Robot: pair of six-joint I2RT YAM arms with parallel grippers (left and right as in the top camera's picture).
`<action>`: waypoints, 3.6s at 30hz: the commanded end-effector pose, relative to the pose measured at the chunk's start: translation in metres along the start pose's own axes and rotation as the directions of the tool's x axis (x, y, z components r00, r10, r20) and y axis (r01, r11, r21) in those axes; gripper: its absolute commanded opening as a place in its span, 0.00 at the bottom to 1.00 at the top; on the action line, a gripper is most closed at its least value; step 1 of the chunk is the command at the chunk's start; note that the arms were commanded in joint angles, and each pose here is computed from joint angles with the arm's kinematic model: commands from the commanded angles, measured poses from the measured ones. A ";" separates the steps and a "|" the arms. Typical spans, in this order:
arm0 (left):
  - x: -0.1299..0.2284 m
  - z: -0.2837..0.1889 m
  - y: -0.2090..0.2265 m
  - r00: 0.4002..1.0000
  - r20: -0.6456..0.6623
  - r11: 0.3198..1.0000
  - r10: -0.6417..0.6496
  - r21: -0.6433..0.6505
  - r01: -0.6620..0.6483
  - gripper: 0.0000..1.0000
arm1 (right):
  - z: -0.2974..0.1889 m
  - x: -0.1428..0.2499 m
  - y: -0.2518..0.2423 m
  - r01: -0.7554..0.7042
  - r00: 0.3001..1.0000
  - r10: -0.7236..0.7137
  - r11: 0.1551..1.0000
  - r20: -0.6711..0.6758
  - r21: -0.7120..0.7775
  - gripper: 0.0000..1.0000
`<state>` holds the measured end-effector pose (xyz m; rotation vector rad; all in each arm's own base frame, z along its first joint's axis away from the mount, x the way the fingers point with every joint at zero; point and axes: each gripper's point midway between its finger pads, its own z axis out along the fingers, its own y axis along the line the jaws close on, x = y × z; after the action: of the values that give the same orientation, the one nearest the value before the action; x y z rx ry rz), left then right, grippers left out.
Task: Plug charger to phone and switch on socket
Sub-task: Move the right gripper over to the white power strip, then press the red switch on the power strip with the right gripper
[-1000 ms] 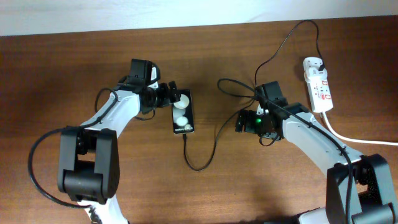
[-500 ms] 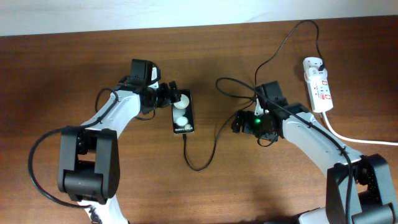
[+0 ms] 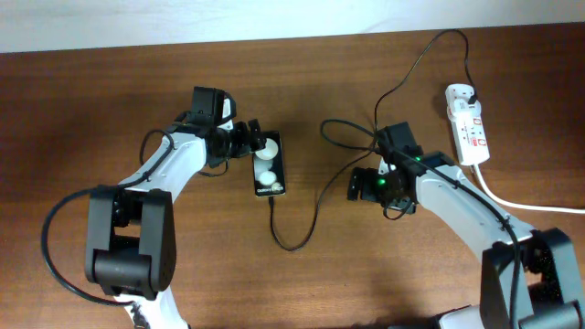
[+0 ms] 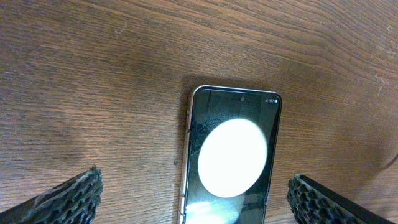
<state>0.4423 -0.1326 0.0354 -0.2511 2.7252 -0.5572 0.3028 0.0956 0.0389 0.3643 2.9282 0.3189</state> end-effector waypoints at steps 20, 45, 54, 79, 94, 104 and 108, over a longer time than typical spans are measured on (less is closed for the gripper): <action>-0.001 0.000 0.000 1.000 0.007 1.000 0.010 -0.009 -0.010 0.99 | -0.115 -0.123 -0.166 -0.475 0.868 0.431 0.865 0.245 0.160 0.99; -0.001 0.000 0.000 1.000 0.007 1.000 0.010 -0.009 -0.010 0.99 | -0.149 -0.150 -0.188 -0.627 0.771 0.593 0.771 0.233 0.112 0.99; -0.001 0.000 0.000 1.000 0.007 1.000 0.009 -0.009 -0.009 0.99 | -0.129 -0.163 -0.179 -0.596 0.792 0.561 0.797 0.241 0.102 0.99; -0.001 0.000 0.000 1.000 0.008 1.000 0.009 -0.009 -0.009 0.99 | -0.034 -0.180 -0.253 -0.724 0.690 0.654 0.633 0.309 0.275 0.99; -0.001 0.000 0.000 1.000 0.008 1.000 0.009 -0.009 -0.009 0.99 | -0.015 -0.196 -0.267 -0.730 0.681 0.631 0.624 0.372 0.279 0.99; -0.001 0.000 0.000 1.000 0.007 1.000 0.009 -0.009 -0.009 0.99 | 0.005 -0.199 -0.256 -0.725 0.686 0.657 0.654 0.313 0.215 0.99; -0.001 0.000 0.000 1.000 0.007 1.000 0.010 -0.009 -0.010 0.99 | 0.004 -0.202 -0.257 -0.726 0.684 0.655 0.656 0.322 0.208 0.99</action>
<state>0.4425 -0.1323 0.0353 -0.2514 2.7246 -0.5533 0.4401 -0.2124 0.0235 1.4821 2.4186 -0.1795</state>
